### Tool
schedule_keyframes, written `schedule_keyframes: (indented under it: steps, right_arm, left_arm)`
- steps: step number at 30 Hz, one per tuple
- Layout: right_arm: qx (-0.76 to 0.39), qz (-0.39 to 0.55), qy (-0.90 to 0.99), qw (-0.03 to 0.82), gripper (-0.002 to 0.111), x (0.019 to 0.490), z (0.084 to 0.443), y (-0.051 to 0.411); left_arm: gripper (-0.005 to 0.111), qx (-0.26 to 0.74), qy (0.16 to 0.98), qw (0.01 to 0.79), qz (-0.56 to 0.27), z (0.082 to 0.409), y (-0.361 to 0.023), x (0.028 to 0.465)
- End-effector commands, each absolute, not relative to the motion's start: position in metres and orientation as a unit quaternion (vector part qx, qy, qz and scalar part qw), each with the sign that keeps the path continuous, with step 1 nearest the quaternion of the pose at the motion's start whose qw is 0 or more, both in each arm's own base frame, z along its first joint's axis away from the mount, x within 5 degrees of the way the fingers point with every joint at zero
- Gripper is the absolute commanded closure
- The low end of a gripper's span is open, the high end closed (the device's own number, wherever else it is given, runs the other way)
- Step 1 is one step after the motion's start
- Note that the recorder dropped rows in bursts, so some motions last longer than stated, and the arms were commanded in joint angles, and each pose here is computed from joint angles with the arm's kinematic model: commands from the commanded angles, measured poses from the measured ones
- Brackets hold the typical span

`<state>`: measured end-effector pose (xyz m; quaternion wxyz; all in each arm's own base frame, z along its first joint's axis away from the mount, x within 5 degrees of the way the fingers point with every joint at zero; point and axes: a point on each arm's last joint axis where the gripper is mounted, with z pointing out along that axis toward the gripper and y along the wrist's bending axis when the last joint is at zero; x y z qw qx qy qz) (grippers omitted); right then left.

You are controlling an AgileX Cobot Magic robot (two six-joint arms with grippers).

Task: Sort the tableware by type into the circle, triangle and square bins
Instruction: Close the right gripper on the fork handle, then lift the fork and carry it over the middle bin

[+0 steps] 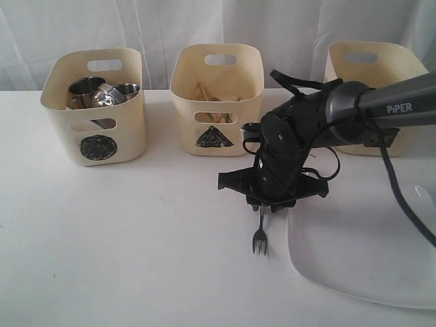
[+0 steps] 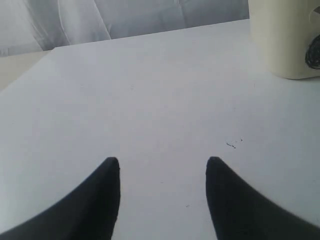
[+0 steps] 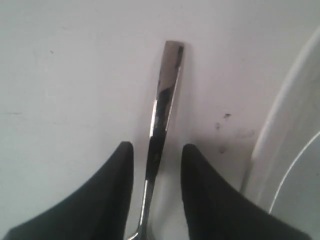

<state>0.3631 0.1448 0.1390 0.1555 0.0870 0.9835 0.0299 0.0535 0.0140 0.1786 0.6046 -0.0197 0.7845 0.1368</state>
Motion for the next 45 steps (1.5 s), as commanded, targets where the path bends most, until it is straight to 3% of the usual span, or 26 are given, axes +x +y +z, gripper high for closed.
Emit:
schedule_keyframes:
  steps: [1, 9, 17, 22, 31, 39, 45]
  right_arm:
    - [0.095, 0.030, 0.983, 0.153, 0.077, 0.366, 0.136, 0.143]
    - [0.094, 0.026, 0.984, 0.148, 0.080, 0.365, 0.135, 0.142]
    - [0.058, 0.034, 0.988, 0.140, 0.108, 0.364, 0.135, 0.145]
    - [0.064, 0.057, 0.984, 0.157, 0.108, 0.366, 0.140, 0.148]
    - [0.049, 0.113, 0.960, 0.252, 0.108, 0.366, 0.195, 0.152]
    - [-0.042, 0.142, 0.903, 0.403, 0.108, 0.361, 0.268, 0.151]
    - [-0.045, 0.163, 0.842, 0.512, 0.108, 0.369, 0.299, 0.141]
  left_arm:
    - [0.050, -0.023, 0.783, 0.608, 0.134, 0.178, 0.014, 0.053]
    - [0.050, -0.023, 0.783, 0.608, 0.134, 0.178, 0.014, 0.053]
    - [0.050, -0.023, 0.783, 0.608, 0.134, 0.178, 0.014, 0.053]
    - [0.050, -0.023, 0.783, 0.608, 0.134, 0.178, 0.014, 0.053]
    - [0.050, -0.023, 0.783, 0.608, 0.134, 0.178, 0.014, 0.053]
    - [0.050, -0.023, 0.783, 0.608, 0.134, 0.178, 0.014, 0.053]
    - [0.050, -0.023, 0.783, 0.608, 0.134, 0.178, 0.014, 0.053]
